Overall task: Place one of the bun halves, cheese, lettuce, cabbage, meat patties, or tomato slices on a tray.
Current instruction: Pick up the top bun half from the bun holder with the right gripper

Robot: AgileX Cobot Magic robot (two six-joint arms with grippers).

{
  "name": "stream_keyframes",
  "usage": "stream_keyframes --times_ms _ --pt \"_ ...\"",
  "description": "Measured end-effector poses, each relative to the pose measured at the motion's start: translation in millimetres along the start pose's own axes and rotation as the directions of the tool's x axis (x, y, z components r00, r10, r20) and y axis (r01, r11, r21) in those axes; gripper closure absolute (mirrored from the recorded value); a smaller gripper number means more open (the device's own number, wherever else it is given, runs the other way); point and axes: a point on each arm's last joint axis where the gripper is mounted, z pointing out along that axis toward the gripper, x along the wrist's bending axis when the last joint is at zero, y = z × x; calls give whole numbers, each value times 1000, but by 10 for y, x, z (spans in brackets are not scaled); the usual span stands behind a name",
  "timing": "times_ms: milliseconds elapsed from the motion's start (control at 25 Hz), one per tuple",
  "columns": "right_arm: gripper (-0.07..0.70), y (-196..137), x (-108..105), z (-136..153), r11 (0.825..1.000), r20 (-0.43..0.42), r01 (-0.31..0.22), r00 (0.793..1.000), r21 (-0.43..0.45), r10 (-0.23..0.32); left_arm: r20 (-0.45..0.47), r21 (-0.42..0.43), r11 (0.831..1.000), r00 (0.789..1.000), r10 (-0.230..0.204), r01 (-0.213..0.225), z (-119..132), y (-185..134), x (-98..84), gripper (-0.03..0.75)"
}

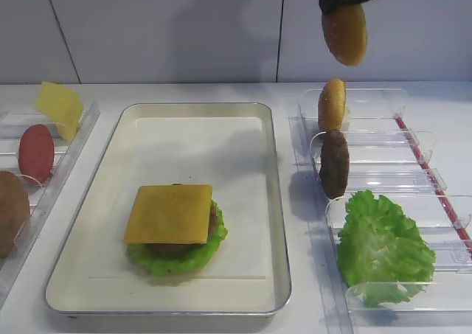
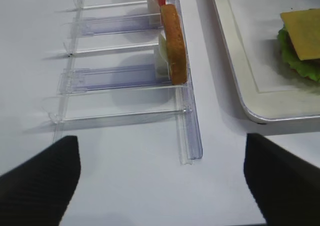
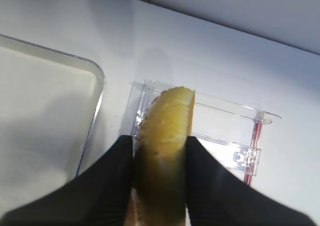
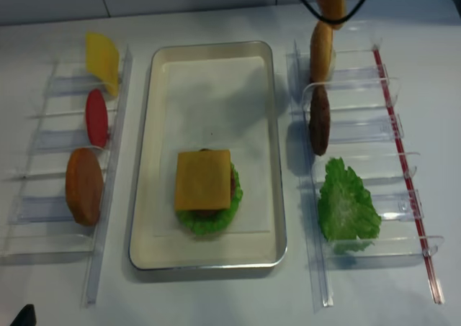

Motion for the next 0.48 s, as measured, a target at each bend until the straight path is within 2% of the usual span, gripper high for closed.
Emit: stream_keyframes --times_ms 160,320,480 --pt "373 -47 21 -358 999 -76 8 997 -44 -11 0 -1 1000 1000 0 0 0 1 0 82" --pt "375 -109 57 -702 995 -166 23 985 -100 -39 0 -1 1000 1000 0 0 0 1 0 82" --pt "375 -180 57 -987 989 -209 25 976 -145 -56 0 -1 1000 1000 0 0 0 1 0 82"
